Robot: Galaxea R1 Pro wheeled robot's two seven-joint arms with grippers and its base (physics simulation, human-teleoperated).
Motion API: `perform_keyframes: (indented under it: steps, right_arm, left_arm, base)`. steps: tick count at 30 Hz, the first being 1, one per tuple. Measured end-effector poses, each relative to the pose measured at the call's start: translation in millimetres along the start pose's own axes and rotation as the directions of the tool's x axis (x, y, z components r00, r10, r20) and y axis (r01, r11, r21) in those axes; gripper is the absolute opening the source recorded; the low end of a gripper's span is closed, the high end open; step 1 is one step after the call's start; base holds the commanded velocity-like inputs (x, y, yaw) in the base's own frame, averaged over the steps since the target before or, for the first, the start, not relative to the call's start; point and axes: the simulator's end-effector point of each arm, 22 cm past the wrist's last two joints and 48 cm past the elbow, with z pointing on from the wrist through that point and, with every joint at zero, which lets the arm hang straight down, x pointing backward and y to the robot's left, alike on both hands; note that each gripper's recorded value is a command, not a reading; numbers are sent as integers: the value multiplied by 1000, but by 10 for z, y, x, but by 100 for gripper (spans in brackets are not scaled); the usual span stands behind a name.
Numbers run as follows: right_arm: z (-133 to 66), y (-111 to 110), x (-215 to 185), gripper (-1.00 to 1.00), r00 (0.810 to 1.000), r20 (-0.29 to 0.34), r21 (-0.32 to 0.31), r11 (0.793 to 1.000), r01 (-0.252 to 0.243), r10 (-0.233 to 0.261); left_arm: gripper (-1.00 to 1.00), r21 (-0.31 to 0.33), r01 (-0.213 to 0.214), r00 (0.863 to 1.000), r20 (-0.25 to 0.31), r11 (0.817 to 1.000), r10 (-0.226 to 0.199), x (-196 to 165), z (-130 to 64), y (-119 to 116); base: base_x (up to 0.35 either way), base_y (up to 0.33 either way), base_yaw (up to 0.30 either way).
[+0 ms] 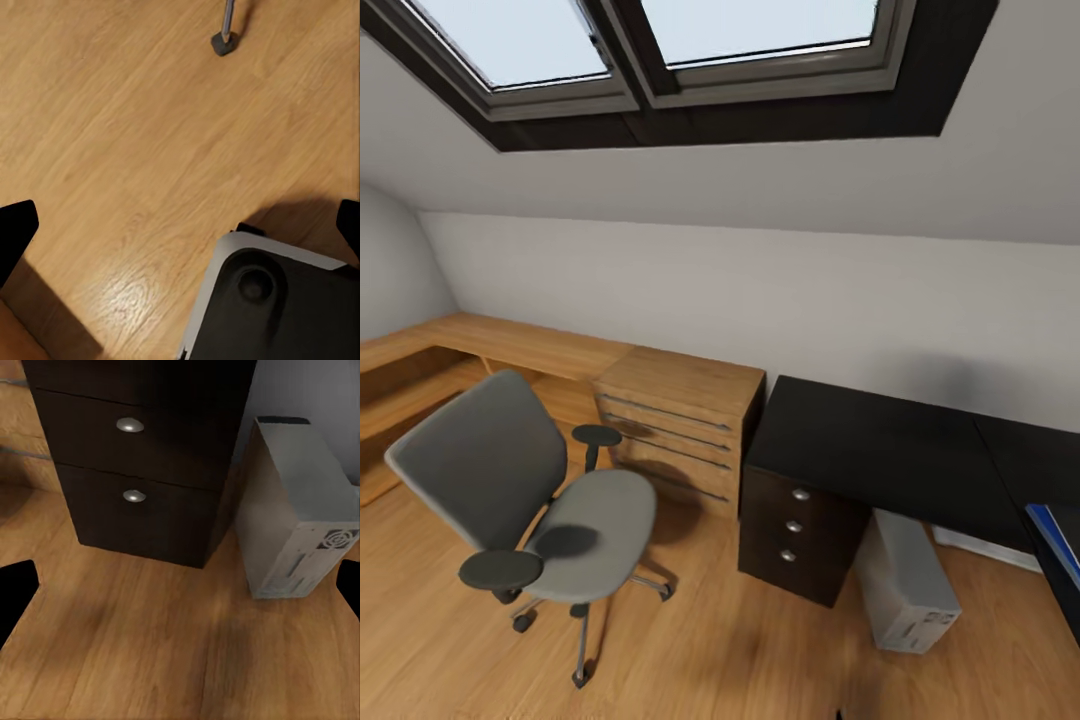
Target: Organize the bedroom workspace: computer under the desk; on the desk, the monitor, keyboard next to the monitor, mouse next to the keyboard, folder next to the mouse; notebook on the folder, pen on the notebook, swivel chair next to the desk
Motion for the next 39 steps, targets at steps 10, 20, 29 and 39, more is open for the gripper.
perform_keyframes:
  steps: [10, 20, 29, 39]
  right_arm:
    - [-165, 115, 41, 100, 1000, 4, -51, 998, 24, -24]
    - [-172, 129, 44, 100, 1000, 4, -53, 998, 22, -22]
    - [-170, 122, 43, 100, 1000, 4, -51, 998, 22, -22]
    - [-169, 119, 43, 100, 1000, 4, -51, 998, 22, -22]
  left_arm:
    - [100, 15, 55, 973, 224, 998, -57, -475, -134, -76]
    - [100, 29, 88, 946, 309, 996, -92, -645, -226, -168]
    - [100, 34, 88, 948, 306, 996, -94, -636, -227, -190]
    - [100, 32, 90, 948, 304, 995, -95, -632, -229, -192]
  base:
    - [0, 0, 279]
    - [0, 0, 279]
    - [0, 0, 279]
    - [0, 0, 279]
